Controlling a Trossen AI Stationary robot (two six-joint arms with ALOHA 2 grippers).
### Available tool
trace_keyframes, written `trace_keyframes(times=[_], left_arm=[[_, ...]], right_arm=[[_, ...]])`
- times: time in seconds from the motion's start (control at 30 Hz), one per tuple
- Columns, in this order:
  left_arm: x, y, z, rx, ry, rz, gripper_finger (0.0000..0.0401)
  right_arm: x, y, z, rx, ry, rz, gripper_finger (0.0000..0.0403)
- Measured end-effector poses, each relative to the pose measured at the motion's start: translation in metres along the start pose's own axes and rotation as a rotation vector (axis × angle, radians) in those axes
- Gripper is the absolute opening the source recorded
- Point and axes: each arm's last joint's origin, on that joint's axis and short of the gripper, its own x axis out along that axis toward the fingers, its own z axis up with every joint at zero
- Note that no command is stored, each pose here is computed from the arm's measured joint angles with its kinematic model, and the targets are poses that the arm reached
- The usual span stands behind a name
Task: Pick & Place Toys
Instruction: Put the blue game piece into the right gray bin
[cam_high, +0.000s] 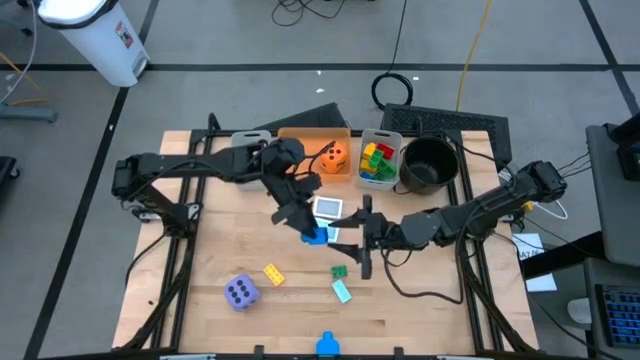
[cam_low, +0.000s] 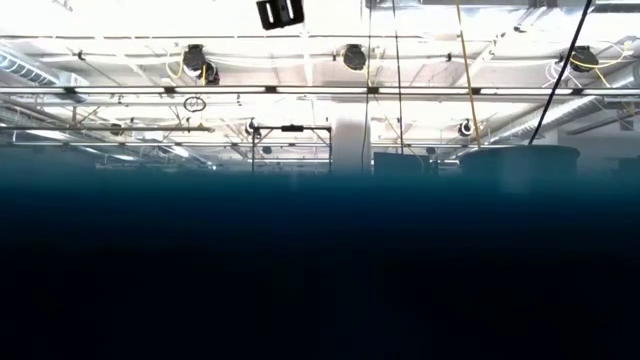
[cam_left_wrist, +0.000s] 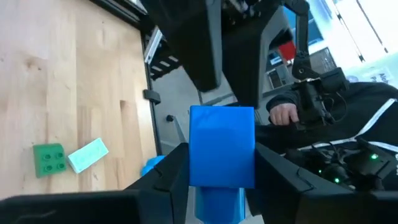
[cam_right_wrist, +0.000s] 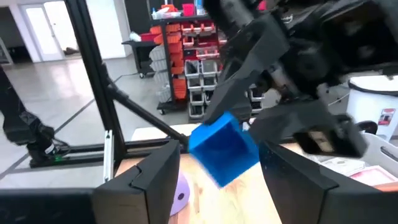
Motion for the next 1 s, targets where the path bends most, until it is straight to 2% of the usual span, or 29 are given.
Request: trace_keyframes(times=[0.2,0.37,0.5,0.7,0.9,1.0], left_arm=[[0.004,0.008,0.007,-0.002,-0.008,-0.039,0.0164],[0.008,0.017,0.011,-0.022,0.008,-0.088,0.0139],[0.010,0.026,0.014,-0.044,0.017,-0.106,0.0138],[0.012,0.033,0.015,-0.052,0.017,-0.105,0.0166],[0.011,0.030,0.016,-0.057,0.038,-0.153,0.0138],[0.010,0.028,0.018,-0.065,0.047,-0.184,0.0138]], right_arm=[[0.000,0.000,-0.001,-0.004,0.009,-0.003,0.0210],[-0.001,0.001,-0.003,-0.021,0.024,-0.005,0.0210],[-0.002,0.001,-0.004,-0.025,0.039,-0.028,0.0210],[-0.002,0.003,-0.008,-0.047,0.061,-0.066,0.0210],[-0.003,0.002,-0.013,-0.076,0.109,-0.069,0.0210],[-0.003,0.002,-0.015,-0.097,0.132,-0.046,0.0210]])
